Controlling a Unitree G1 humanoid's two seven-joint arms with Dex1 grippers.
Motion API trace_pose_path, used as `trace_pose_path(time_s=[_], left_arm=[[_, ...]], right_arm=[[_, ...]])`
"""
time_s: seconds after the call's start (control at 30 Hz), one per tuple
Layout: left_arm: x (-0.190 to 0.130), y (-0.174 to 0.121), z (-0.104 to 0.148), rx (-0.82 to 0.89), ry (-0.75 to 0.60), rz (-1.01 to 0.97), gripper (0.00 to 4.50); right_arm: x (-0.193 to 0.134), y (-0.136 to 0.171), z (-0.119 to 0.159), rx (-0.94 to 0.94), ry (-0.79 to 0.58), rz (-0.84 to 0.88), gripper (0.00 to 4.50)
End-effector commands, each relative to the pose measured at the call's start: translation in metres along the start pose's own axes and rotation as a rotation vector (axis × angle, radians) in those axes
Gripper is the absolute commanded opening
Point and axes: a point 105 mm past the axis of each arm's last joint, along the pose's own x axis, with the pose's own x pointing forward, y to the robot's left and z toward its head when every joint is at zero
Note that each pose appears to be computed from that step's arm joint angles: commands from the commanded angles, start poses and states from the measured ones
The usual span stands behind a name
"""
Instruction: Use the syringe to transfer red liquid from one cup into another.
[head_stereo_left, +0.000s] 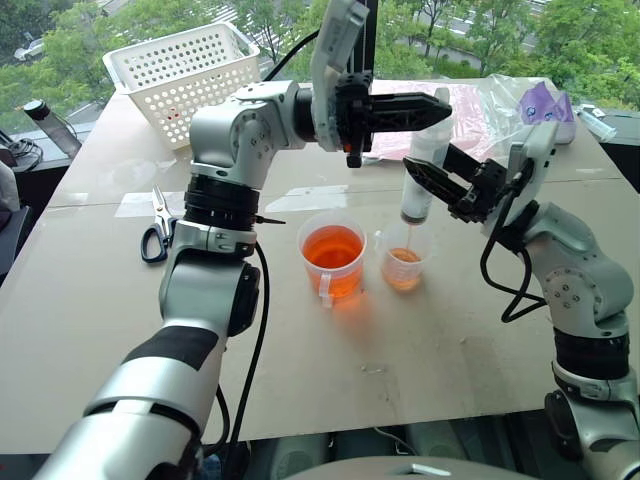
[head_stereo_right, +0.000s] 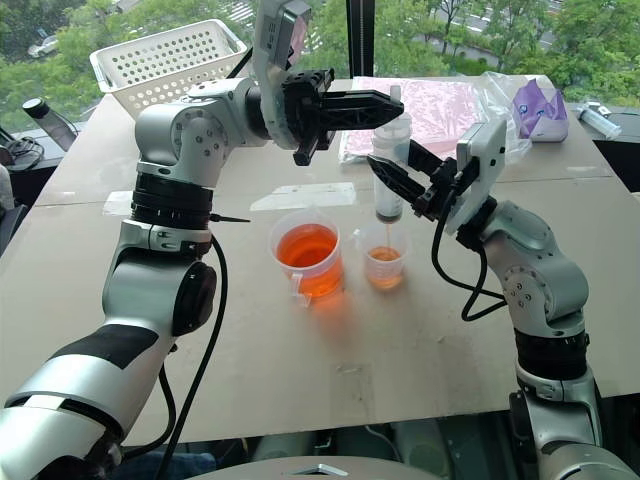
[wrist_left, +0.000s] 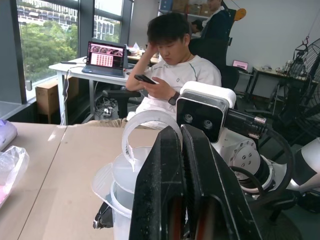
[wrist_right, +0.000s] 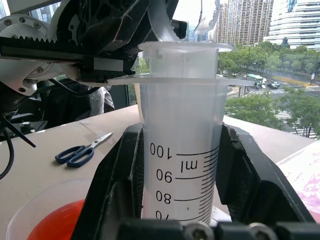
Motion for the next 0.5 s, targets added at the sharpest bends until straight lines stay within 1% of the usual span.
trace_pose_path(time_s=[0.03,0.4,0.5], left_arm=[[0.0107,-0.0087,-0.0076,-0.008,0.038,-0.062,0.04],[0.0104,-0.0089,-0.0131,-0.018,0.048,-0.062,0.04],[0.0096,-0.0156,-0.0062,-0.009,0.01,-0.105,0.04]], right_arm=[[0.0024,0.0107,0.0337,-0.06,-0.111,0.033,1.54],[0.0028,0.0104,0.038,-0.042,-0.122,0.028,1.54],[0.0013,0.0099,0.0335,-0.036,-0.105,0.027,1.54]])
